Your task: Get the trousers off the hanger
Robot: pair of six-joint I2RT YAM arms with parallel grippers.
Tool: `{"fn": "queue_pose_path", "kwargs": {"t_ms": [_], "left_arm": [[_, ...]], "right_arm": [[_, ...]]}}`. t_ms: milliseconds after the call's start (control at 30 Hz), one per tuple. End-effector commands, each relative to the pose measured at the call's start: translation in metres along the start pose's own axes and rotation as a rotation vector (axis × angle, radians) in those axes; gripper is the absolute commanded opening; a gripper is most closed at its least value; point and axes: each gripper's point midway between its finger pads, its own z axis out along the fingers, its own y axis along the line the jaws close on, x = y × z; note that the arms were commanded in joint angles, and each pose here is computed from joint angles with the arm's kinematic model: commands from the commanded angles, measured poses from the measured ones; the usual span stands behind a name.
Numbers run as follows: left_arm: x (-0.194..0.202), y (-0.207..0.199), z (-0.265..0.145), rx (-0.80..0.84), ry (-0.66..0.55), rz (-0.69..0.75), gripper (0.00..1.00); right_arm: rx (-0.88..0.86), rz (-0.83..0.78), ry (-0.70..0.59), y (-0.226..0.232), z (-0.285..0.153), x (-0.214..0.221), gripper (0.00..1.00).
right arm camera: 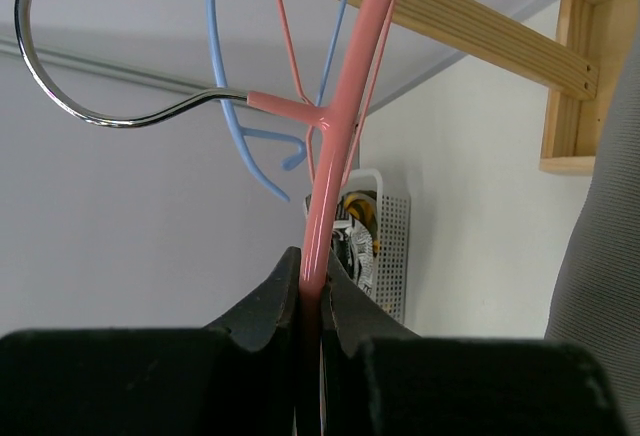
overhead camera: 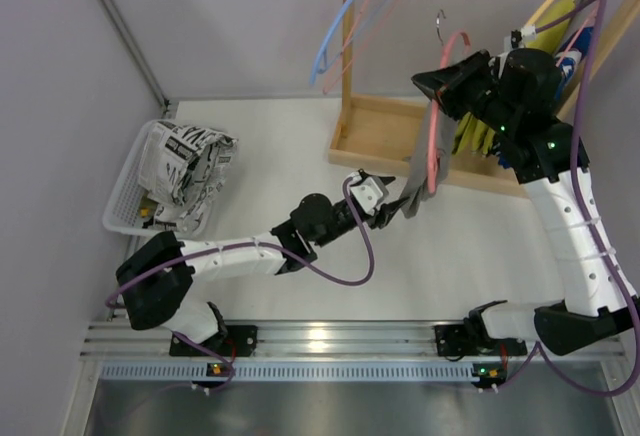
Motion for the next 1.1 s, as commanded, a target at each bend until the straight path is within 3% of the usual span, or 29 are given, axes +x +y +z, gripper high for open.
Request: {"fn": "queue_pose_path", "kwargs": {"t_ms": [0,167,300,667,1067], "left_arm": [[-0.020,-0.011,0.005,0.031,-0.061,0.014,0.58],[-0.021,0.001,0.009,-0.044,-0.058,0.017,0.65],[-0.035,-0.005,0.008,-0.008,-0.090,-0.012,0.83],[-0.051,0.004,0.028,-0.086,-0.117,-0.014,0.79],[-0.024,0.030,0.042,-0.172,-0.065,0.006,0.75]], "right_arm": [[-0.164,-0.016,-0.084,0.055,-0.020,-0.022,0.00],[-0.160,-0.017,-0.086,0.054,-0.022,-0.022,0.00],[-0.129,-0.016,-0.096,0.047,-0.023,-0.023,0.00],[-0.125,0.002,-0.070,0.042,-0.019,-0.014,0.00],[-0.147,-0.001,-0.063,0.047,-0.027,-0.012,0.00]]}}
